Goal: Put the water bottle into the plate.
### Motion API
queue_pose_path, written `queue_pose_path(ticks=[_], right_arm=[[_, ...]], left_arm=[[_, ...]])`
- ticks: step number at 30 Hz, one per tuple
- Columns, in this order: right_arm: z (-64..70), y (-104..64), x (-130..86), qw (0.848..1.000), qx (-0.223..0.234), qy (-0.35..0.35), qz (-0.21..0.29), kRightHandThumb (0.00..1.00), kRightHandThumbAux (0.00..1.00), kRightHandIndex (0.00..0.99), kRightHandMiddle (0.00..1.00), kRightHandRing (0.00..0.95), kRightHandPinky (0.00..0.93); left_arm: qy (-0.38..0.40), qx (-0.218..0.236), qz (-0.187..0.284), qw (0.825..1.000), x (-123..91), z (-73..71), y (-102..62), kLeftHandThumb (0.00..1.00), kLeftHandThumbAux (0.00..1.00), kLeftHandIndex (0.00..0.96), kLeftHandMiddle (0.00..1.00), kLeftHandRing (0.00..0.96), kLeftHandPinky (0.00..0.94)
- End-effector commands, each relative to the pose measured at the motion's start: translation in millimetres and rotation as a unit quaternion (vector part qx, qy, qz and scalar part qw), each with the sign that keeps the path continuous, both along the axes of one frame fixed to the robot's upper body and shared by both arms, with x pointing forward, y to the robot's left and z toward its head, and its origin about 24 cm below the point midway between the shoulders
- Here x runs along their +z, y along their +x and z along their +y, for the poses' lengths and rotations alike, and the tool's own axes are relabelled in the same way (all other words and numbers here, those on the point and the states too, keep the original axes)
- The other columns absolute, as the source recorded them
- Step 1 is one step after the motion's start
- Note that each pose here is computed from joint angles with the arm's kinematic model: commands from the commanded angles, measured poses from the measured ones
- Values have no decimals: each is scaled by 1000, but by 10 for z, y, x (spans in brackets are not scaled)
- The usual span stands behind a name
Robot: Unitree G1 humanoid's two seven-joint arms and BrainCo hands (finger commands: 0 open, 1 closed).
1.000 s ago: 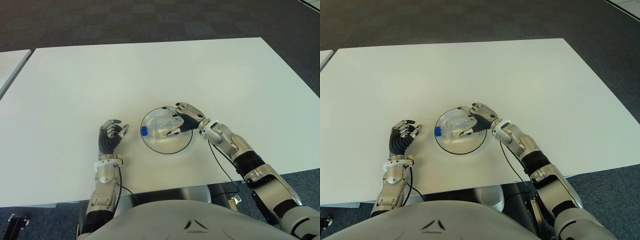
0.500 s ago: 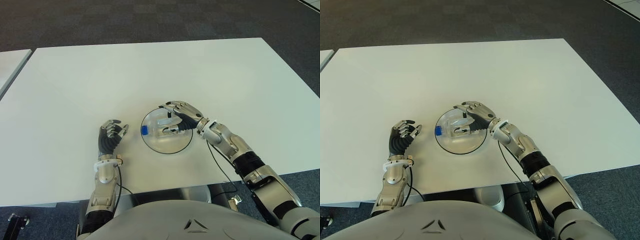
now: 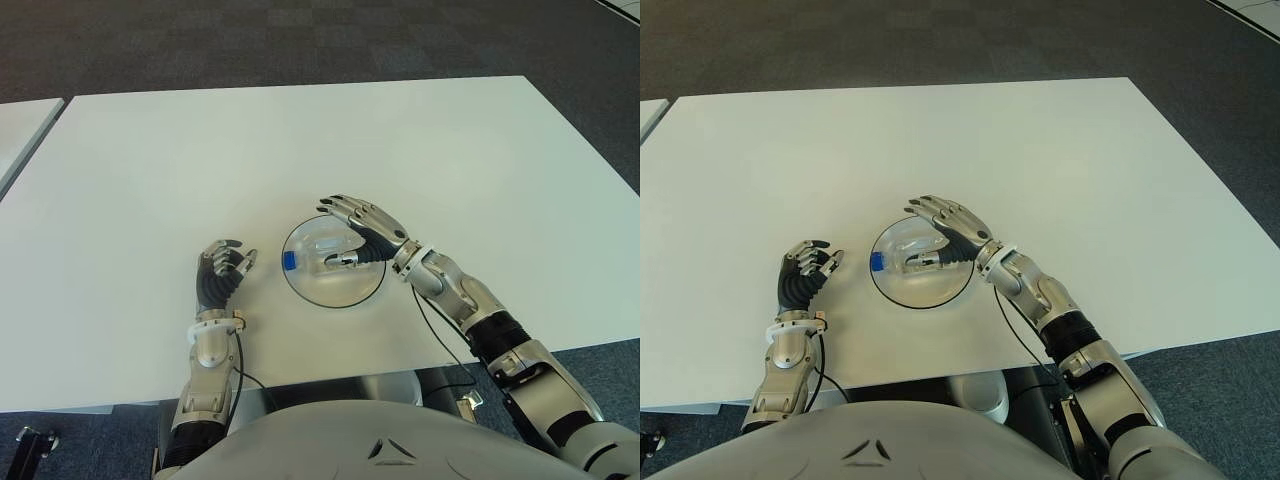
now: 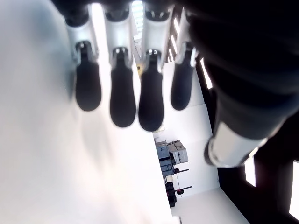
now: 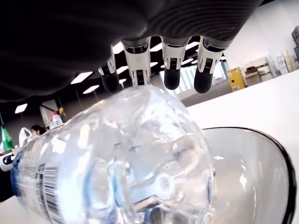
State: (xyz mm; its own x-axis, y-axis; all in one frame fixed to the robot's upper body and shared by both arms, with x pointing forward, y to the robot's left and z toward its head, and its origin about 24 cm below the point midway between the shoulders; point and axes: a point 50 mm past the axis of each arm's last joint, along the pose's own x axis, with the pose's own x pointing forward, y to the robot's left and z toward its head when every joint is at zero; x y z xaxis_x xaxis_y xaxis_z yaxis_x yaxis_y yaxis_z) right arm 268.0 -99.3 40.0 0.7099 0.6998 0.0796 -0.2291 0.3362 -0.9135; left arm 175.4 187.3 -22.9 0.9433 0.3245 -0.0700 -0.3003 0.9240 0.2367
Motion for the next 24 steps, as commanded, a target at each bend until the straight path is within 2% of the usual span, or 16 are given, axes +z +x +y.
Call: queue_pose_path(ticks=[1, 9, 11, 17, 21, 24], right_arm=[[-16, -47, 13, 999, -6, 51, 1, 318, 126, 0, 0, 0, 0], [-48, -97, 73, 987, 3, 158, -22, 242, 154, 0, 0, 0, 0], [-54, -102, 88, 983, 5, 183, -32, 154, 199, 0, 0, 0, 0], [-94, -116, 162, 957, -2, 281, -71, 28, 242, 0, 0, 0, 0], [-135, -122, 168, 946, -19, 315, -75, 7, 257, 0, 0, 0, 0], [-209, -142, 148, 937, -52, 338, -74, 2, 277, 0, 0, 0, 0]], left_arm=[[-5, 0, 4, 1000, -15, -6, -16, 698, 719, 430, 620, 619, 610], [-1, 1, 4, 1000, -12, -5, -14, 699, 719, 430, 620, 619, 609], [0, 1, 5, 1000, -13, -3, -11, 699, 719, 429, 620, 618, 610], [7, 0, 5, 1000, -18, 1, -5, 699, 719, 430, 619, 619, 603], [6, 0, 8, 1000, -25, 11, 1, 698, 719, 430, 619, 620, 604], [4, -1, 8, 1000, -26, 11, 2, 698, 719, 430, 619, 617, 602]])
